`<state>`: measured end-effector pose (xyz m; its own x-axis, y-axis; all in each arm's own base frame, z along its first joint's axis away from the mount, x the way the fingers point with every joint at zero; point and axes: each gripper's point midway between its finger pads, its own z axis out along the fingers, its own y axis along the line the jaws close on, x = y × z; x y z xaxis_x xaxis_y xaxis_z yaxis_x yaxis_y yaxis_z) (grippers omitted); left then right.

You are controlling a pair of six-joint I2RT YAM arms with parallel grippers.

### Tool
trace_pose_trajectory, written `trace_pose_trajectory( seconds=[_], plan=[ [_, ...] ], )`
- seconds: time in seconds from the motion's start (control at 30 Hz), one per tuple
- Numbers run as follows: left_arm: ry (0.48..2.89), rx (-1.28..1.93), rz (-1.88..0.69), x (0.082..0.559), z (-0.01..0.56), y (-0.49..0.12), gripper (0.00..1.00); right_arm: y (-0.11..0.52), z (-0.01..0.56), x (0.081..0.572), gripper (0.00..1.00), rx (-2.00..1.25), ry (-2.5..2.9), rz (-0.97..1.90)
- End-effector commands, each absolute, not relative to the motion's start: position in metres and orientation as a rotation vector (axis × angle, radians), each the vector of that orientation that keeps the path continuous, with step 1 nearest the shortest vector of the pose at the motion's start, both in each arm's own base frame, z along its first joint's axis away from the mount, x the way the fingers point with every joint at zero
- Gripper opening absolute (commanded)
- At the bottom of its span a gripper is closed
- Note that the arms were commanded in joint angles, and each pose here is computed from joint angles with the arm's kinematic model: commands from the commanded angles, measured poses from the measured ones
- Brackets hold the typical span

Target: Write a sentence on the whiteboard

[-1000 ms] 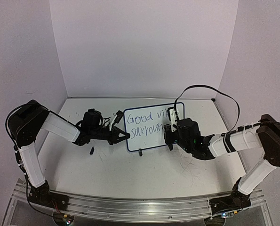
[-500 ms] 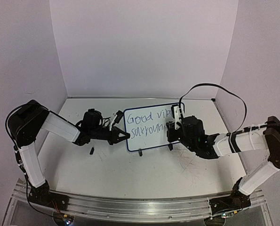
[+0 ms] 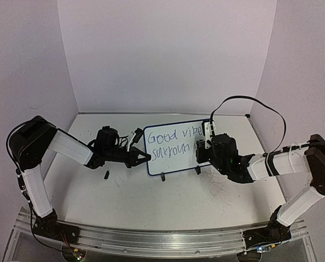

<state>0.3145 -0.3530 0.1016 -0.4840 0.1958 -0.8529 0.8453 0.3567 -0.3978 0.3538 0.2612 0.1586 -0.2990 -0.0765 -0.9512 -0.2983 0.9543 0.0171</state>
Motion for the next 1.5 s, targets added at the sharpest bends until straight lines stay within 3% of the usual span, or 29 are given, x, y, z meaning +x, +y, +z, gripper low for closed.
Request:
trace_pose_trajectory(
  seconds=[0.0, 0.37, 0.97, 1.47],
  plan=[
    [1.963, 0.828, -0.956, 0.339, 0.091, -0.332, 0.00, 0.265, 0.173, 0.364, 0.00, -0.232, 1.825, 0.232],
    [1.958, 0.826, -0.954, 0.340, 0.093, -0.332, 0.00, 0.274, 0.188, 0.367, 0.00, -0.264, 1.783, 0.254],
    [1.958, 0.826, -0.954, 0.339, 0.094, -0.332, 0.00, 0.281, 0.138, 0.347, 0.00, -0.293, 1.907, 0.292],
    [1.957, 0.827, -0.956, 0.339, 0.094, -0.332, 0.00, 0.270, 0.146, 0.356, 0.00, -0.263, 1.884, 0.210]
  ],
)
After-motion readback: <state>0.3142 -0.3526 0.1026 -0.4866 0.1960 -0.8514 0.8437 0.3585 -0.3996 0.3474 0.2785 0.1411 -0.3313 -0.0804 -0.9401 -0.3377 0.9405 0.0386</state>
